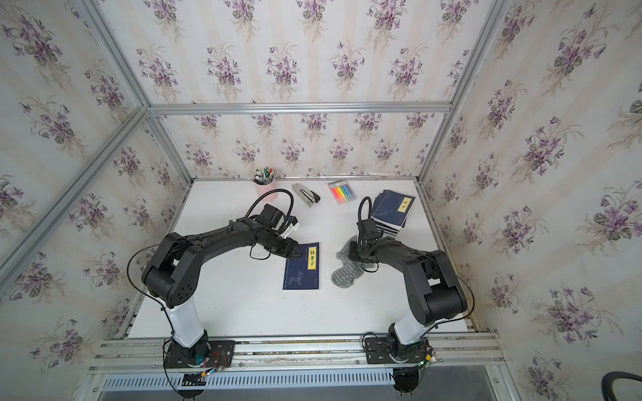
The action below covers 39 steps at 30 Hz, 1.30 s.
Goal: Wipe the cover of the book
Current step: Pick up the cleaning item at the center of the board, then wipe the dirt from the cover of the book.
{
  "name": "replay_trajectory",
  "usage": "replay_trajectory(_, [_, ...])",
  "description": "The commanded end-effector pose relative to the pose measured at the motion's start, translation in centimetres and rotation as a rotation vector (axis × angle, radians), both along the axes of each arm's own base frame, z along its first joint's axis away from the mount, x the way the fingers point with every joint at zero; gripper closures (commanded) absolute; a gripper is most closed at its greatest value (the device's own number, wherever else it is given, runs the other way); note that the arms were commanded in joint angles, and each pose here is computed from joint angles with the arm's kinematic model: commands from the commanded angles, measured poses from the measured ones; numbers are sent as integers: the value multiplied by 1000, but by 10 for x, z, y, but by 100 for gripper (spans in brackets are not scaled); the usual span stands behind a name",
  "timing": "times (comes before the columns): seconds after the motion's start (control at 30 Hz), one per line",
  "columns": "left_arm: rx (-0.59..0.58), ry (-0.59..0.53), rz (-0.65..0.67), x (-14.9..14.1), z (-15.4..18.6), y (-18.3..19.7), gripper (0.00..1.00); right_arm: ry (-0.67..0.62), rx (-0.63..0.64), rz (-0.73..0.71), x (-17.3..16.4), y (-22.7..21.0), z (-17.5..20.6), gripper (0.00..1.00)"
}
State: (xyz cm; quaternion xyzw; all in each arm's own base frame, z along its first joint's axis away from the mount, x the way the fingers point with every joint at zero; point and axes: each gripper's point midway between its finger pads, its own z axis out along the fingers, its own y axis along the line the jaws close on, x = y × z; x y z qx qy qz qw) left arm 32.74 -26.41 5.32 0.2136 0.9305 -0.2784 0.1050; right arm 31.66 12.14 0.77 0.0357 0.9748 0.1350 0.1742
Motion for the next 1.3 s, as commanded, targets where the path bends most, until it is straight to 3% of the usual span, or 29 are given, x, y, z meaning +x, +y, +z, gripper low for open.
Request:
replay_trajectory(0.0, [-1,-17,-10,4,-3,-2,36,145,-33,-12,-35,-6,-17,89])
replay_trajectory(0.07, [7,-10,-11,4,-7,-2,38,116,-16,-9,-32,-2,-7,100])
replay_trajectory(0.3, [27,12,-5,7,-19,-2,46,-62,87,72,-26,38,67,100])
replay_trajectory(0.47, [43,57,7,9,-33,-3,62,-179,185,182,-39,94,126,100])
replay_trajectory(0.57, [57,74,18,9,-39,-2,73,-200,213,209,-46,118,135,100])
replay_trajectory(0.77, [70,104,38,11,-47,1,83,-297,267,257,-56,169,136,100])
replay_trajectory(0.9, [57,123,49,12,-48,1,86,-346,193,227,-49,180,118,100])
replay_trajectory(1.13, [64,147,73,13,-55,8,91,-65,129,260,-75,193,36,100])
replay_trajectory(1.27, [74,157,81,14,-58,10,94,-8,91,210,-86,173,11,100])
